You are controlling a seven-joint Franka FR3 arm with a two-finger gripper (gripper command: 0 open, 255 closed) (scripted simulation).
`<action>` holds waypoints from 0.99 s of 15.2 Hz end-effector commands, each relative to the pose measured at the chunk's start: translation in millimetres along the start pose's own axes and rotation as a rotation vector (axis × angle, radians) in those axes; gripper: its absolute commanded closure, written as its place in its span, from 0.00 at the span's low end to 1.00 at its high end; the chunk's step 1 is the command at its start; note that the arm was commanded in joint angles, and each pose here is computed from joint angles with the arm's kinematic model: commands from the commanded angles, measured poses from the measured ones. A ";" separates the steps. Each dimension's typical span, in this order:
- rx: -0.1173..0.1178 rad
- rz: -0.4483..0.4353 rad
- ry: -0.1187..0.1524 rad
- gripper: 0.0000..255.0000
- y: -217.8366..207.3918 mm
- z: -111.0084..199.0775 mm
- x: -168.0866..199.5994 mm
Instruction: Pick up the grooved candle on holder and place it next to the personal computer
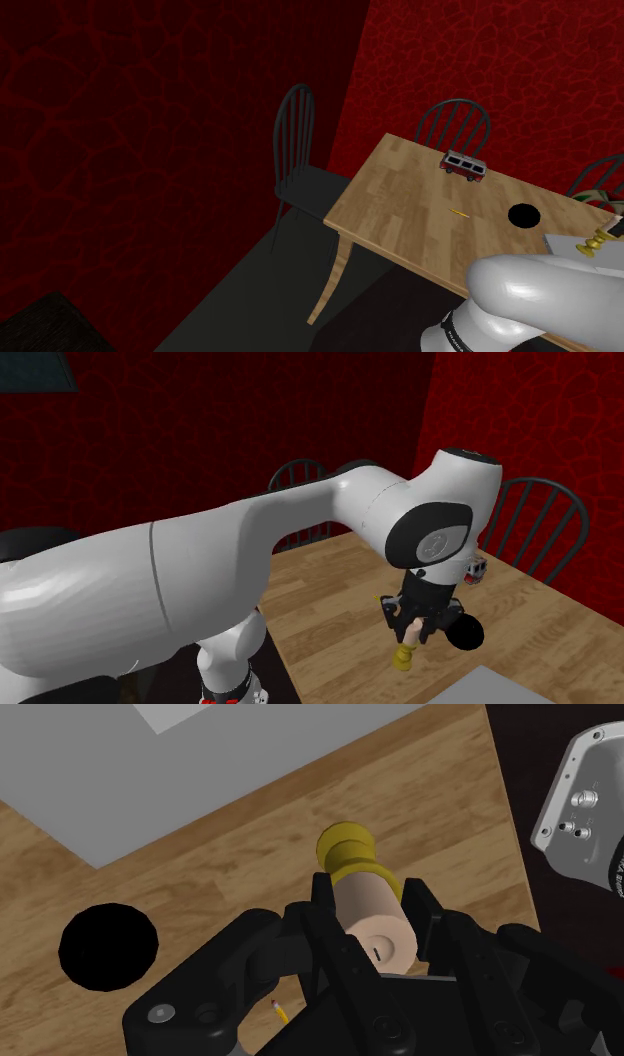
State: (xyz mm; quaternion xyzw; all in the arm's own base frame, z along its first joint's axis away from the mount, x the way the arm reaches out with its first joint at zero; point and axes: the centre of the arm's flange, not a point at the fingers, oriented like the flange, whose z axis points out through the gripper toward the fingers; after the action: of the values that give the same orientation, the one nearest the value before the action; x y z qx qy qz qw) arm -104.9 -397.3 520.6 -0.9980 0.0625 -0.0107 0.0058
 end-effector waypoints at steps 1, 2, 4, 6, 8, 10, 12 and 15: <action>0.000 0.000 0.000 1.00 0.3 11.1 0.4; 0.000 0.000 0.000 1.00 0.4 16.3 0.3; 0.000 0.000 0.000 1.00 0.5 26.9 0.1; 0.000 0.000 0.000 1.00 0.7 37.4 -0.2; 0.000 0.000 0.000 1.00 0.8 48.0 -0.4; 0.000 0.000 0.000 1.00 0.9 58.5 -0.6; 0.000 0.000 0.000 1.00 1.1 69.1 -0.8; 0.000 0.000 0.000 1.00 1.3 84.9 -1.1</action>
State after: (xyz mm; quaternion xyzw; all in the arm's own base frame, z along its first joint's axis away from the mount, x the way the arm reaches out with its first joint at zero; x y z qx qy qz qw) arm -104.2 -397.8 441.0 -0.9980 0.0625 -0.0107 0.0057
